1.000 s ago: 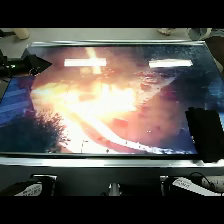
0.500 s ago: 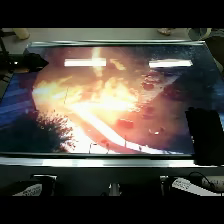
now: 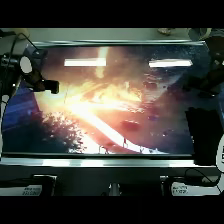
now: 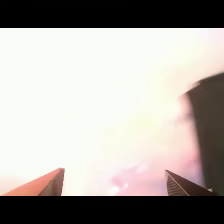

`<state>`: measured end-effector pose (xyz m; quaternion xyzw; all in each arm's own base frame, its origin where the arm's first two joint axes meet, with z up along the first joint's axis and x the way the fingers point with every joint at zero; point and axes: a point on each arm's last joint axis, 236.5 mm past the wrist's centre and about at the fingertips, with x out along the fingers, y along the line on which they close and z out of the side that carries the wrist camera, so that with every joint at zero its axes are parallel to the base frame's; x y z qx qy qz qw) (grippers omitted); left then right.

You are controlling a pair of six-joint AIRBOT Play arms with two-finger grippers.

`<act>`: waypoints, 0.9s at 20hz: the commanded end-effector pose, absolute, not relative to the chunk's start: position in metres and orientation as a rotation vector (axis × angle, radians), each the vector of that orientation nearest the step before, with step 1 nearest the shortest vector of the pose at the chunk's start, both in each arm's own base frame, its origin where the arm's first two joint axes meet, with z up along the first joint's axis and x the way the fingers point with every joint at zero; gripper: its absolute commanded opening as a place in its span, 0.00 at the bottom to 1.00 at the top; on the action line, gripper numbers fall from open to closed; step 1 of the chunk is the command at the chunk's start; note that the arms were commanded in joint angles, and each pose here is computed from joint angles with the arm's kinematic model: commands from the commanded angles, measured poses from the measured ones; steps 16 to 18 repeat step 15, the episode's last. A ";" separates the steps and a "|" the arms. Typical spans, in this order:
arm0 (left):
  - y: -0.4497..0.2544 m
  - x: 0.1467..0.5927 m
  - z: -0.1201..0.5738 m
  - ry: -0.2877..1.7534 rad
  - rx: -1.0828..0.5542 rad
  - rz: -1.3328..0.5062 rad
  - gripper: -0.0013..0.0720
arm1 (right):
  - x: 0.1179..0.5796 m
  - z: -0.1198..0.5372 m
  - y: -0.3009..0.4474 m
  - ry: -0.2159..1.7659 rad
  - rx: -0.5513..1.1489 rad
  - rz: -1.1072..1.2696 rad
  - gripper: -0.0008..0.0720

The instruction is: Fold the shirts.

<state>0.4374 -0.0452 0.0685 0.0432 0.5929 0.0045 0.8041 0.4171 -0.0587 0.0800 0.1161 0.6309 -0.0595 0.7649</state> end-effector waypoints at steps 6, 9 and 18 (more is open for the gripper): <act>-0.063 0.442 0.072 1.201 0.022 -0.032 0.99 | 0.397 0.064 -0.030 1.524 0.259 -0.074 0.93; -0.063 0.442 0.070 1.205 0.022 -0.032 0.99 | 0.397 0.064 -0.030 1.524 0.258 -0.074 0.93; -0.063 0.443 0.066 1.215 0.024 -0.031 0.99 | 0.397 0.064 -0.030 1.524 0.258 -0.074 0.93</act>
